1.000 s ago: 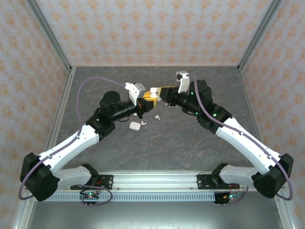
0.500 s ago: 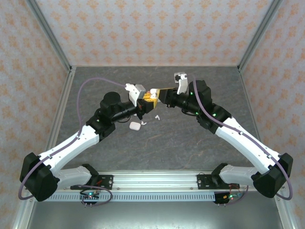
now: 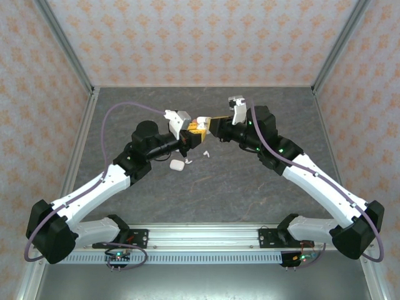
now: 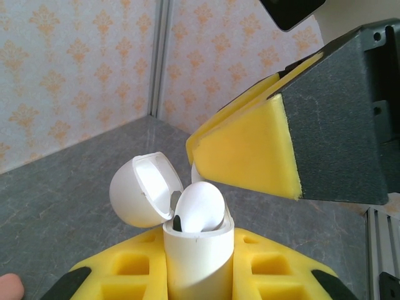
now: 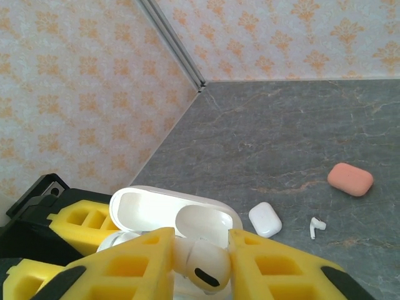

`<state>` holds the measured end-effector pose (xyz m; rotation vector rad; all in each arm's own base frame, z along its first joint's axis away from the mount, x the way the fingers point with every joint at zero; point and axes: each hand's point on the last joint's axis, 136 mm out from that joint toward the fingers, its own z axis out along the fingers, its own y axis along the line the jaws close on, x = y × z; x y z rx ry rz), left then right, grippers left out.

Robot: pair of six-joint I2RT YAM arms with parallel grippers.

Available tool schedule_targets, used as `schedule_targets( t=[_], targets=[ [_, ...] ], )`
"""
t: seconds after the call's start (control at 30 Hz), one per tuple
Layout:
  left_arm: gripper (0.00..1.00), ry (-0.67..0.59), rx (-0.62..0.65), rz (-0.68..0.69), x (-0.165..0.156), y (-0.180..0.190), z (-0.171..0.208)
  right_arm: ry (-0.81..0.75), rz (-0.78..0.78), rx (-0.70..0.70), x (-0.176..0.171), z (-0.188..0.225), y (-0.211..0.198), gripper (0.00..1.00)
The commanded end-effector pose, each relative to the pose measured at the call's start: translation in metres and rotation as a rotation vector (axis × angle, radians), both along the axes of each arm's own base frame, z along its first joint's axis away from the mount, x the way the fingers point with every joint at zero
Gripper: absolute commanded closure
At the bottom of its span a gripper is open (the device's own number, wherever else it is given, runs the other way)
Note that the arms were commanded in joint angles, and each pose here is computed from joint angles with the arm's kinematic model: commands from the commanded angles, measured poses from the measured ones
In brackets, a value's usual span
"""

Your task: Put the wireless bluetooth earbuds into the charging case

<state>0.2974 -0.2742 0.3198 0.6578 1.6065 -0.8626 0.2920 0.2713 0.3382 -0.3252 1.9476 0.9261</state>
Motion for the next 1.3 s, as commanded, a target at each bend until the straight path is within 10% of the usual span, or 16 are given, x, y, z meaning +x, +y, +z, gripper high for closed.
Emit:
schedule_targets(
  t=[0.0,1.27],
  targets=[
    [1.0,-0.073,-0.044,-0.005,-0.004,-0.001,0.027,0.005,-0.011,-0.064,-0.002,-0.01,-0.005,0.74],
    [1.0,-0.027,0.008,-0.021,0.003,-0.008,0.01,-0.076,0.014,-0.214,0.004,-0.004,-0.008,0.74]
  ],
)
